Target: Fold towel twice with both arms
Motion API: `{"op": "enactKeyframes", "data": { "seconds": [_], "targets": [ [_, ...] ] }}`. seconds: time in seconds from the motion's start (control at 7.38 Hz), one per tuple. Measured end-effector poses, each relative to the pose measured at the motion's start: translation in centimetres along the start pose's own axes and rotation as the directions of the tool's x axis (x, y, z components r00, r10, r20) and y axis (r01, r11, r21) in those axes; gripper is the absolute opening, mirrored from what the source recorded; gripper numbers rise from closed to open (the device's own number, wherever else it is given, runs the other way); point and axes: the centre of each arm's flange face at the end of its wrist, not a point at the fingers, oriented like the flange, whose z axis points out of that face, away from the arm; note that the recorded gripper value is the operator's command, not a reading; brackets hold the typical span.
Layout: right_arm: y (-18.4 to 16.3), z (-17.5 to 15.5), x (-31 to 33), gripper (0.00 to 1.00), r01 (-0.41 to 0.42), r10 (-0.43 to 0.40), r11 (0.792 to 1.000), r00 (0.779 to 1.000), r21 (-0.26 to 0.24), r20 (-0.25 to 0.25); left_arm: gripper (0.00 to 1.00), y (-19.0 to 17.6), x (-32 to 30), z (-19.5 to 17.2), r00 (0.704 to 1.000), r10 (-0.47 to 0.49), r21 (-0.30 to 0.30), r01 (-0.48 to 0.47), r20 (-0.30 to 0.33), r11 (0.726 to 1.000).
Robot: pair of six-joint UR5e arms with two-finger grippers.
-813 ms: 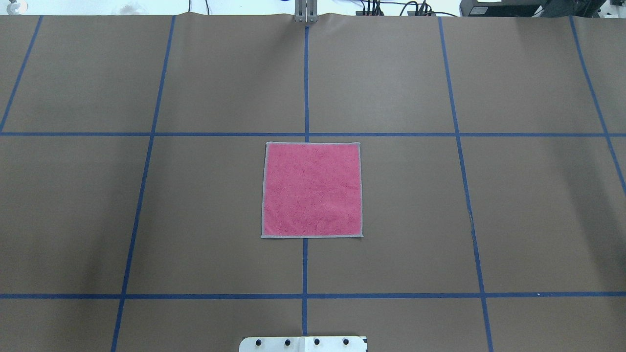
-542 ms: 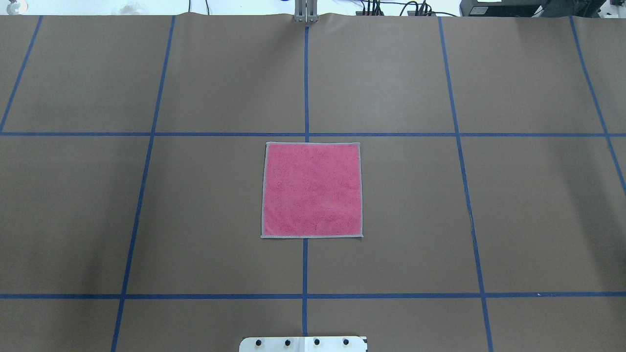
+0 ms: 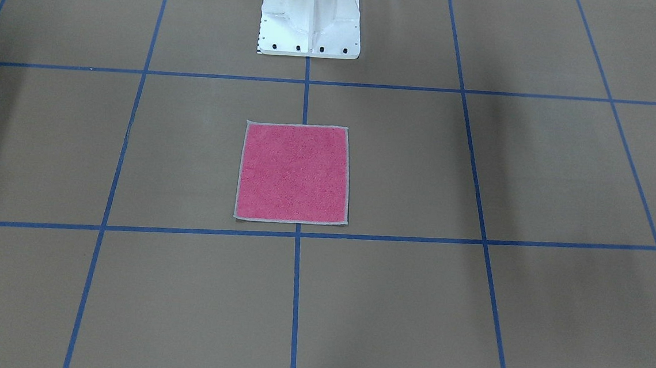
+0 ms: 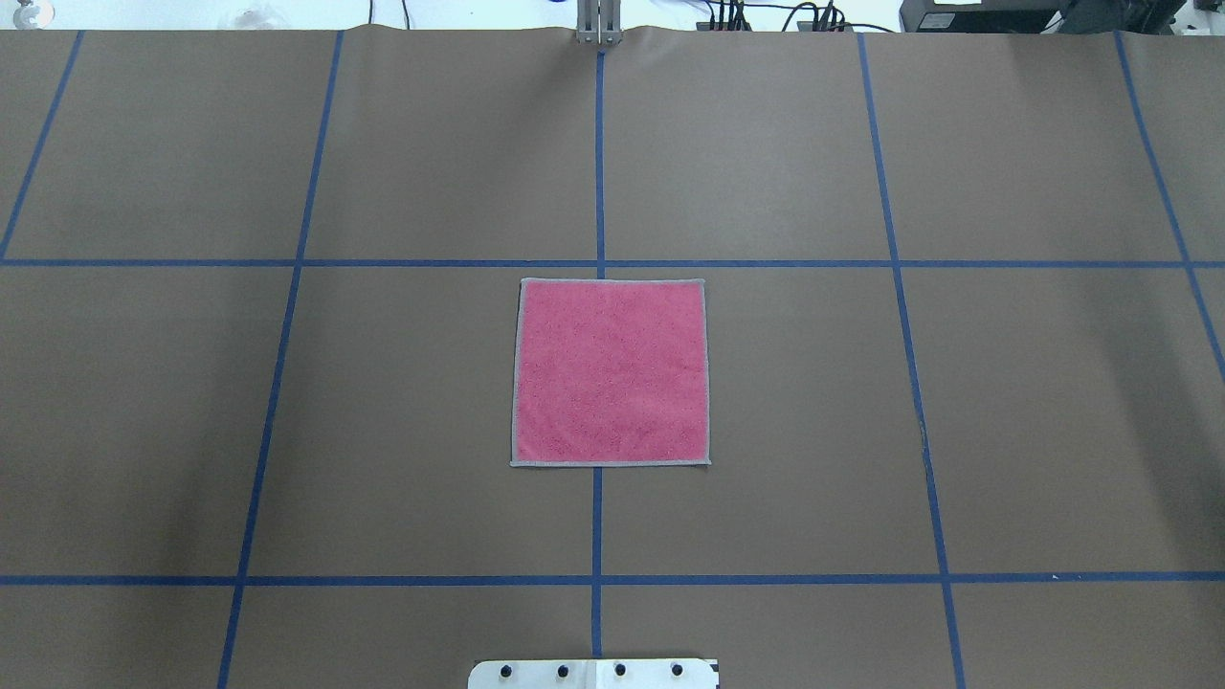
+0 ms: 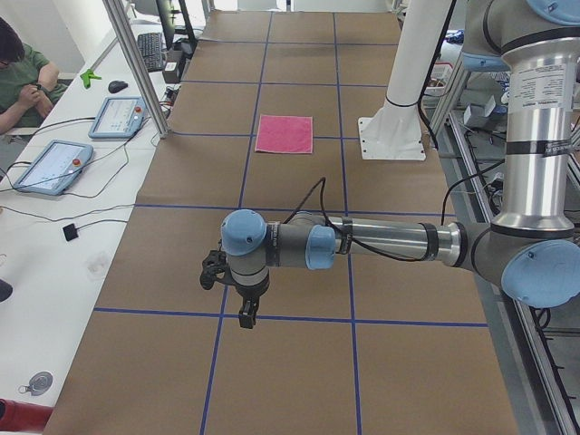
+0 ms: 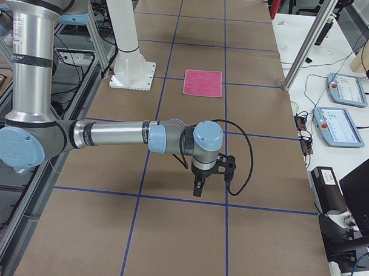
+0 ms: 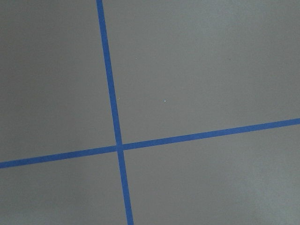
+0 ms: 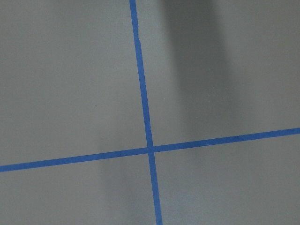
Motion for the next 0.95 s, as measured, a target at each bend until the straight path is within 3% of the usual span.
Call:
{"op": "enactKeyframes", "data": {
  "seconds": [0.41,0.68,0.81,0.95],
  "targets": [
    [-3.9,-0.5,-6.6,1.0,-0.042,0.042,0.999,0.999,0.01,0.0,1.0,-9.1,4.5,-2.0,1.0,-0.021,0.018,0.021,-0.002,1.0],
    [-6.3,0.0,-14.1,1.0,-0.063,0.062,0.998,0.998,0.007,0.011,1.0,-15.7,12.5,-3.9,0.998,0.055,0.036,-0.055,-0.02,0.998],
    [-6.8,0.4,-17.2,1.0,-0.043,0.043,0.999,0.999,0.003,0.019,1.0,-16.9,17.7,-3.7,0.994,0.087,0.053,-0.083,-0.069,0.995],
    [-7.2,0.4,-19.9,1.0,-0.025,0.025,1.0,0.999,0.003,0.031,1.0,-17.5,23.9,-2.9,0.984,0.09,0.049,-0.083,-0.156,0.995]
  ]
}}
